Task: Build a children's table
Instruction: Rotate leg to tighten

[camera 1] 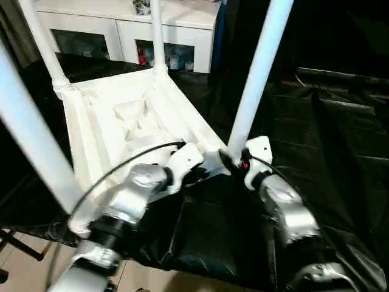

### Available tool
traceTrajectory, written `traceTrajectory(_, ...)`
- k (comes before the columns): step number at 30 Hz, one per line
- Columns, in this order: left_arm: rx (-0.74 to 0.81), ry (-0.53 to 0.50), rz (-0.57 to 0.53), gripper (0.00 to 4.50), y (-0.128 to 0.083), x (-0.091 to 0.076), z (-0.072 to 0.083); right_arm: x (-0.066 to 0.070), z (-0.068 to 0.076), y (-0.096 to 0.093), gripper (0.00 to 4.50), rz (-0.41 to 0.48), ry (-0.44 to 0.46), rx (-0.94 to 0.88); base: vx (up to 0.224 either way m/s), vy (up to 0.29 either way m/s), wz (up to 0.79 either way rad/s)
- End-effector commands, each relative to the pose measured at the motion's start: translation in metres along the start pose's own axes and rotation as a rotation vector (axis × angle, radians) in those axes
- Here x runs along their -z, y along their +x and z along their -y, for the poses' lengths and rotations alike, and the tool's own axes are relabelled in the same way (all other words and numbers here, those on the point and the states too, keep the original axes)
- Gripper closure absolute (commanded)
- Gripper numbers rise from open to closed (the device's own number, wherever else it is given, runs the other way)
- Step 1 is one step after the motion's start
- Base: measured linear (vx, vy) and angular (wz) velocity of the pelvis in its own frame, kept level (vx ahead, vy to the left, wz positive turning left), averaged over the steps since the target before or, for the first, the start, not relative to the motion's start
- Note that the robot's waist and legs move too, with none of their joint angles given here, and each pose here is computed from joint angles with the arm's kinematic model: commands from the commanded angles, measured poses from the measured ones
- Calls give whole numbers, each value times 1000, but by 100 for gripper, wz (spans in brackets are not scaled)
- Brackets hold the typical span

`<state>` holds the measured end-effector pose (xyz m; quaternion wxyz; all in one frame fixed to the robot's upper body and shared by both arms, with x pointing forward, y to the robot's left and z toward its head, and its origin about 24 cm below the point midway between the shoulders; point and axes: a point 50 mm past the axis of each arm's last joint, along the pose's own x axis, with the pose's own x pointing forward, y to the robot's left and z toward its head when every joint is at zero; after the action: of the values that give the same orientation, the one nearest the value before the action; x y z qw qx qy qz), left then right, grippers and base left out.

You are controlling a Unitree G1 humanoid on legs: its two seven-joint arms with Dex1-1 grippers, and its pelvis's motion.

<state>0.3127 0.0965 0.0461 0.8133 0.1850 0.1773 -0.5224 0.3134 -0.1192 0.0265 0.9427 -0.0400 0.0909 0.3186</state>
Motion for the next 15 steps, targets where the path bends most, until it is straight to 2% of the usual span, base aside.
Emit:
traceTrajectory(1, 148, 104, 106, 450, 1, -20, 12, 12, -18, -1, 125, -78, -12, -222, 0, 0, 0)
traceTrajectory(9, 285, 146, 57, 450, -18, -9, 6, 10, -3, -25, 125, -146, -90, -488, 0, 0, 0)
traceTrajectory(13, 305, 154, 49, 450, -22, -8, 3, 7, -2, -30, 125, -150, -97, -560, 0, 0, 0)
traceTrajectory(15, 340, 159, 40, 450, -25, -7, 0, 4, -4, -34, 125, -161, -95, -675, 0, 0, 0)
